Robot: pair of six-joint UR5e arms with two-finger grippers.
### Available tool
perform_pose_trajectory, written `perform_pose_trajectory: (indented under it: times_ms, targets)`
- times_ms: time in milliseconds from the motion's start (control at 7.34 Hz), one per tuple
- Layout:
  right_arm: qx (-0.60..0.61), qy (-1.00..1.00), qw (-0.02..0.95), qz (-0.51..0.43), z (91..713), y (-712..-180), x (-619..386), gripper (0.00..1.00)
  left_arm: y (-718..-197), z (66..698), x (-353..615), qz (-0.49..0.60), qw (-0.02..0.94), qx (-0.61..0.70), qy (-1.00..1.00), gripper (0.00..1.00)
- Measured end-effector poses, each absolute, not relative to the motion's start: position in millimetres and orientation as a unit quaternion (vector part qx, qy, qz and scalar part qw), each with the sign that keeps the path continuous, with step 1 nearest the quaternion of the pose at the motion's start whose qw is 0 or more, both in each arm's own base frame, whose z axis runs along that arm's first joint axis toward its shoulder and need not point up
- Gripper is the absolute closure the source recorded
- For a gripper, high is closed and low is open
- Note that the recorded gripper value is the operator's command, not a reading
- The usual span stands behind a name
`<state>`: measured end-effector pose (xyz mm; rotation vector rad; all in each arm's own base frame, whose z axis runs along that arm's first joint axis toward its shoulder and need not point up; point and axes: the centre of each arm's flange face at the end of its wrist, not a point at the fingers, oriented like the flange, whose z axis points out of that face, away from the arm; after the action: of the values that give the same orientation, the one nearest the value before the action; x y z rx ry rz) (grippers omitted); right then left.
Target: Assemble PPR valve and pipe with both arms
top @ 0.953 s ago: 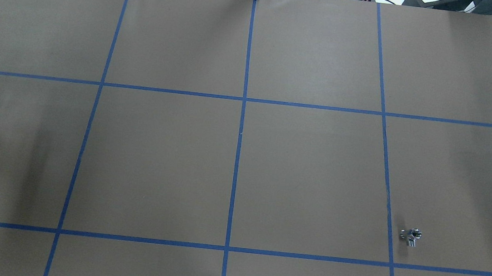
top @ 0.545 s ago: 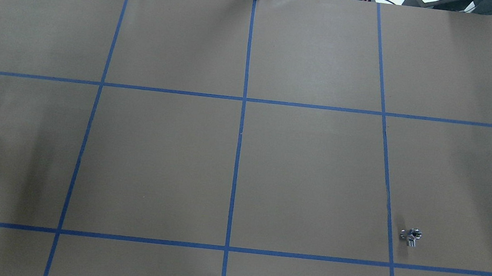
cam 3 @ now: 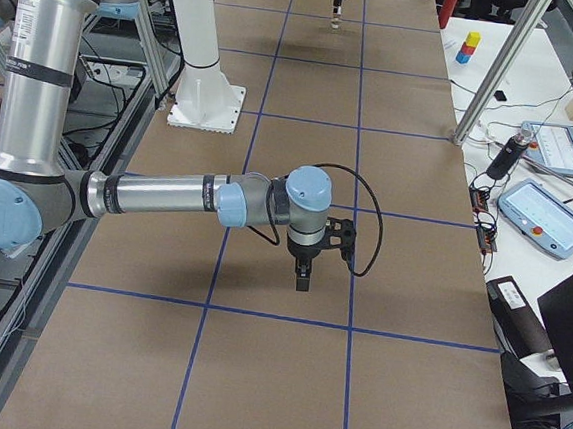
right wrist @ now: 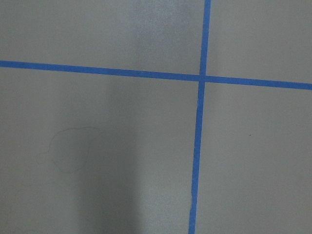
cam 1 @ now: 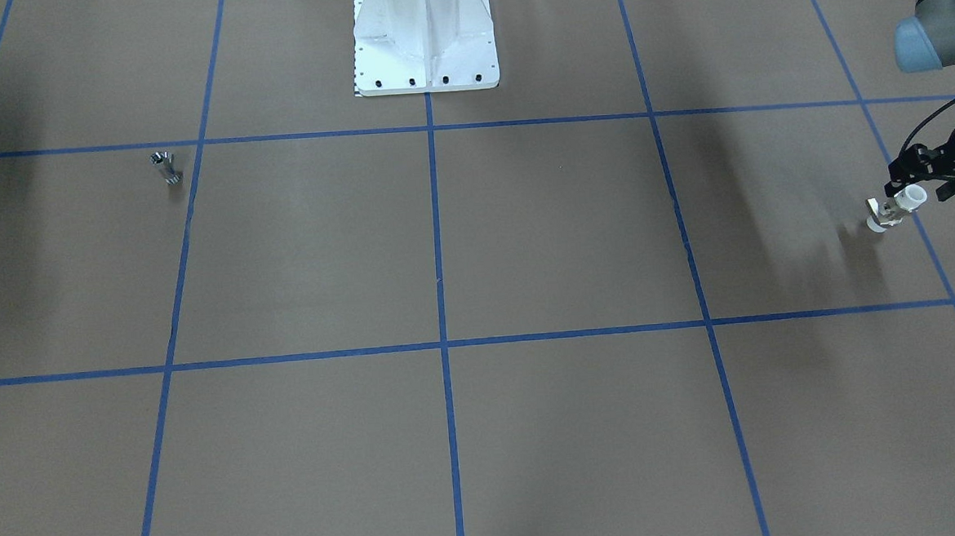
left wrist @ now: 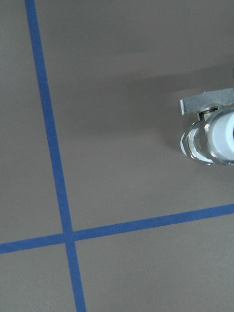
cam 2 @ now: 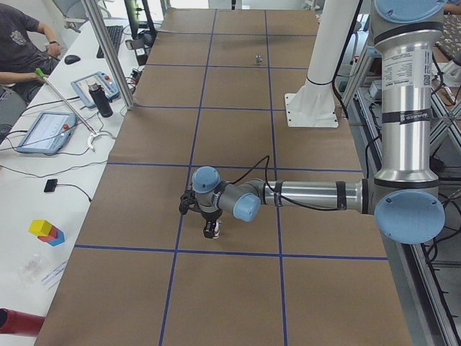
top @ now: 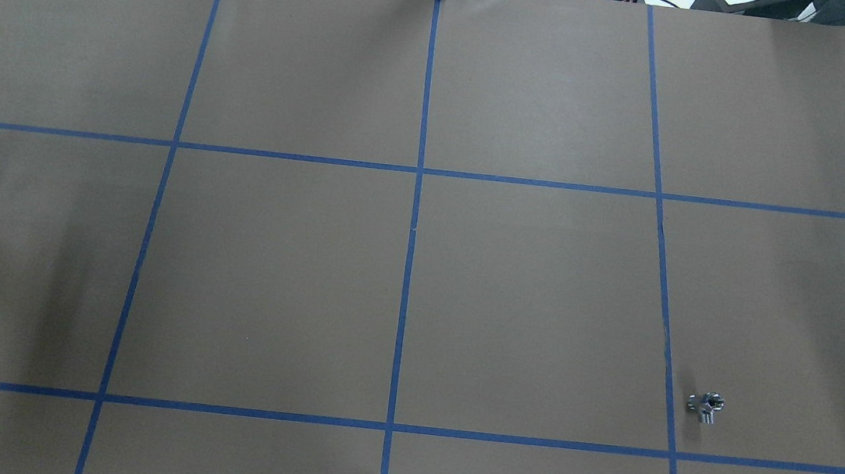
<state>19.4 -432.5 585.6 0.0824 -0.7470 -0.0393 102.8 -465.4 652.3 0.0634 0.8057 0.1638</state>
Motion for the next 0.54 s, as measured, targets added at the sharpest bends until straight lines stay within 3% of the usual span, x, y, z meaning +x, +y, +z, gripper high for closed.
perform_pose_trajectory:
  times_ms: [272,545]
  targets:
    - [0.040,-0.365,0.930,-0.019,586.1,-432.5,19.4,0.01,-465.0,652.4,104.2,0.078,0.917,0.029,0.391,1.00]
    - [0.039,-0.365,0.930,-0.019,586.1,-432.5,19.4,0.01,-466.1,651.3,104.7,0.078,0.917,0.029,0.390,1.00]
